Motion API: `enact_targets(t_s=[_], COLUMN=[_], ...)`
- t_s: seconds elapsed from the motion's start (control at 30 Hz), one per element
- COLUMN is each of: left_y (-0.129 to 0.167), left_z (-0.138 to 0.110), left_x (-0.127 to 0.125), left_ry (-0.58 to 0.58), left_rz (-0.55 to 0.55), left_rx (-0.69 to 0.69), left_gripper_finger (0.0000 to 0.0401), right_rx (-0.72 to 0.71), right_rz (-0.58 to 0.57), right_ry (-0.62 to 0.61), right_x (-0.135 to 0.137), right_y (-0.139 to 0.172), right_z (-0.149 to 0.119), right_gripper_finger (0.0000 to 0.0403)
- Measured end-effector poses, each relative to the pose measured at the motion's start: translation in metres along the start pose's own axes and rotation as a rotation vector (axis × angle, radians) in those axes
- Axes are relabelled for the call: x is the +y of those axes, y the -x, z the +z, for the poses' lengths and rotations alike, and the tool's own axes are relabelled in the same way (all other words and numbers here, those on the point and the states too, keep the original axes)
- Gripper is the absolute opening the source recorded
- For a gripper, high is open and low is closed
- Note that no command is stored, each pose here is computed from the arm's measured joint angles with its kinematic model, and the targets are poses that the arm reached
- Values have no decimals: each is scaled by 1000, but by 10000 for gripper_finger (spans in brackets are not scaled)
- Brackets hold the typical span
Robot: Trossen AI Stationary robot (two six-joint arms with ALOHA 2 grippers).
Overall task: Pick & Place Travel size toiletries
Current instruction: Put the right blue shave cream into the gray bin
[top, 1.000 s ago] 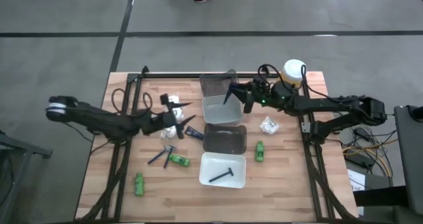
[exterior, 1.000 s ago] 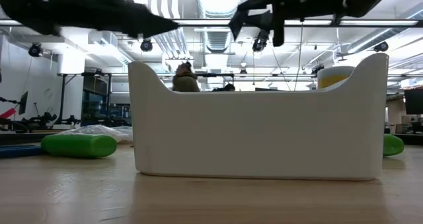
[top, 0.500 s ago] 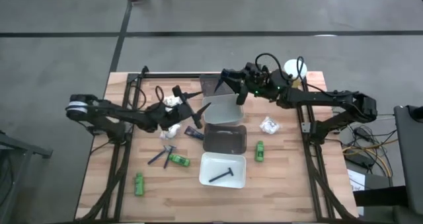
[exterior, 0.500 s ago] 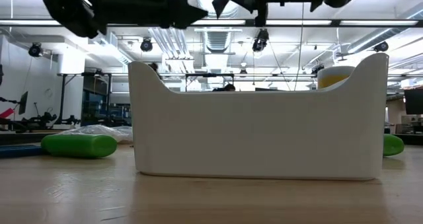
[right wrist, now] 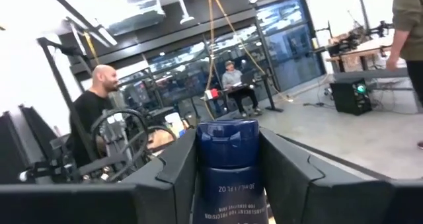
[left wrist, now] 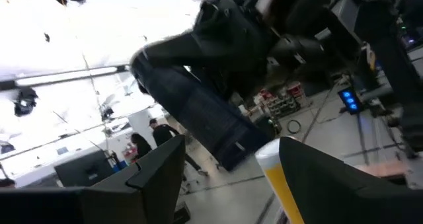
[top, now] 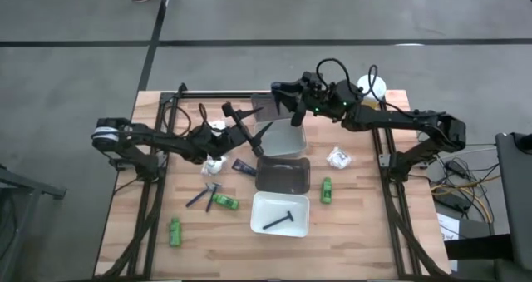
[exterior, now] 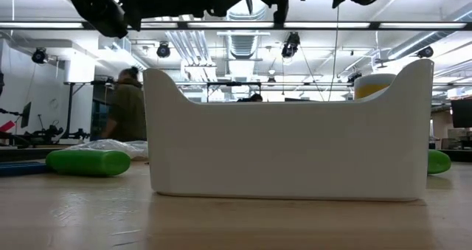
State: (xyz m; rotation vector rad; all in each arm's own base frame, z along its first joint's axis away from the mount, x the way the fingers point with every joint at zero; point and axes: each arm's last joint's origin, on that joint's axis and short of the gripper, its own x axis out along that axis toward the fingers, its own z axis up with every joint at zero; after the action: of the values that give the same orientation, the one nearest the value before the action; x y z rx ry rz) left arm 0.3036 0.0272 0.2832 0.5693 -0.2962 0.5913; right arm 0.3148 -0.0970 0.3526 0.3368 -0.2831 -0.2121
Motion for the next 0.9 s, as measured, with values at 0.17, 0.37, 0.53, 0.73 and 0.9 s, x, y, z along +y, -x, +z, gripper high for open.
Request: enact_targets(t_s=[0.17, 0.37, 0.53, 0.73, 0.9], left_y=[-2, -5, -12, -27, -35], left_z=[-2, -7, -10, -7, -4], left_x=[0, -6, -12, -17, -18], left_ry=[2, -42, -83, -154, -160], left_rz=[3, -8, -13, 8, 72], left_rx=[7, 18, 23, 8, 14], left_gripper_finger=[250, 250, 250, 250, 249], right_rx=[24, 6, -3, -20, -25], right_rz=[-5, -1, 2, -13, -16], right_ry=[-2, -2, 0, 2, -1], right_x=[0, 1, 2, 3, 3], right_y=[-1, -3, -4, -4, -5], right_z=[0, 6, 9, 12, 13], right_gripper_finger=[127, 148, 134, 131, 149])
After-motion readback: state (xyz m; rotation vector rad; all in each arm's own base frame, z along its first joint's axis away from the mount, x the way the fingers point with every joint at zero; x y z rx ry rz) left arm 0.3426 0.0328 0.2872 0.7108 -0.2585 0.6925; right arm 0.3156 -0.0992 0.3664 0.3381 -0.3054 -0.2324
